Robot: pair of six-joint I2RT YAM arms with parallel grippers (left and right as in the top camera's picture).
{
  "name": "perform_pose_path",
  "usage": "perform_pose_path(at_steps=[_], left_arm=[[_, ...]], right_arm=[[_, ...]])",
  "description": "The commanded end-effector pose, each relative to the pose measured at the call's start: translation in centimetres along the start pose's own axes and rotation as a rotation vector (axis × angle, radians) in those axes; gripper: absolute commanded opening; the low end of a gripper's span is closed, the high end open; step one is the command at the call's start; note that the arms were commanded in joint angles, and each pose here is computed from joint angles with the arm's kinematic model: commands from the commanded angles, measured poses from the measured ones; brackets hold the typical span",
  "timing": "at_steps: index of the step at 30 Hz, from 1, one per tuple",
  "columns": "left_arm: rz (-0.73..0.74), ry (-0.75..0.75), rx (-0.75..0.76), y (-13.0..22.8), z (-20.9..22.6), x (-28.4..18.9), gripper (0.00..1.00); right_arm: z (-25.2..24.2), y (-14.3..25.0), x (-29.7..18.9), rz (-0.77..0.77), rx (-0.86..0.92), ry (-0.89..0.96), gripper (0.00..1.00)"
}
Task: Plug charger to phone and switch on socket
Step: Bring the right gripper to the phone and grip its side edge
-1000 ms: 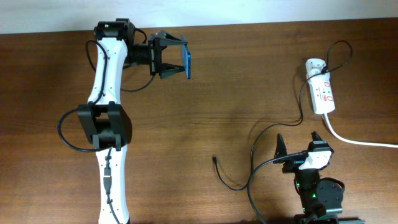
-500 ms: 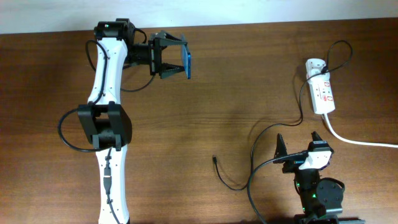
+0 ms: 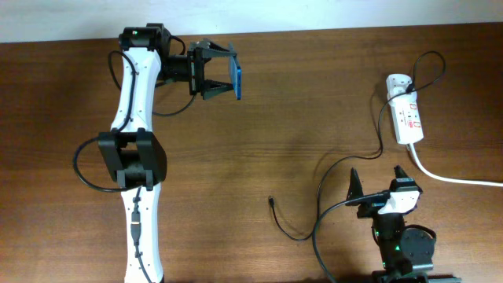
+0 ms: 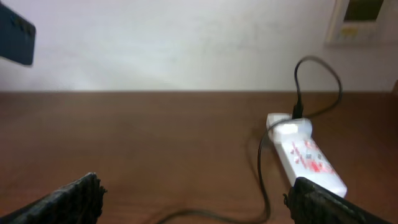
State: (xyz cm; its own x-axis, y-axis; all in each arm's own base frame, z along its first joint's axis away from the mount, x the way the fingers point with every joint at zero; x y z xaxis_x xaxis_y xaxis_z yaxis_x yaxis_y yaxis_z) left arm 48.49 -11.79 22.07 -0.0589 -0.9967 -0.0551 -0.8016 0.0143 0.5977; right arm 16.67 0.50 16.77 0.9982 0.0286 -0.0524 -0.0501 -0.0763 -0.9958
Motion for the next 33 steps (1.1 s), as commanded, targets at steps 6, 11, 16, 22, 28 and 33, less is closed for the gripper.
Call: perform_pose_path(at_steps=[6,11,16,22,28,33], left_arm=[[0.026,0.053,0.029,1.0,-1.3,-0.3,0.72],[0.026,0.053,0.028,1.0,-1.3,-0.3,0.71],[0.026,0.053,0.028,1.0,-1.3,-0.3,0.7],[0.027,0.053,0.014,1.0,-1.3,-0.3,0.71],[0.027,0.053,-0.013,1.0,-1.3,-0.3,0.71],[0.028,0.052,-0.051,1.0,-1.3,-0.3,0.7]], right_arm=[[4.0,-5.3,-2.0,-0.323,0.065,-0.491,0.98],[1.9,-12.6,-2.2,-0.076,-0.04,-0.305,0.98],[4.6,-17.8,1.5,0.288,0.083,-0.704,0.98],[6.4,-15.3,8.6,0.645,0.203,-0.577,0.98],[14.9,-19.6,13.5,0.717,-0.026,-0.334,0.98],[21.7,-19.3,16.8,0.577,0.042,-0.365,0.92]])
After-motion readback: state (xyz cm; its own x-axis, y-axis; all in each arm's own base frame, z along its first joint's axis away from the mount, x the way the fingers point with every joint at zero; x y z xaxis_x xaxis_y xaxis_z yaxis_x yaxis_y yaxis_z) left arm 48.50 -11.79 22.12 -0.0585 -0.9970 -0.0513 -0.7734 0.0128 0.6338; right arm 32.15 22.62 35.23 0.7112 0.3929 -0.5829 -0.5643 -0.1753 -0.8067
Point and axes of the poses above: each gripper's point midway between its finger pads, its own x axis out along the fingers, its own z axis along the line the jaws close on, y = z × x, the point moved 8 cm from there along -x, back along the fingers, and after that the axes turned 6 degrees about -x, right-handed, at the moved point
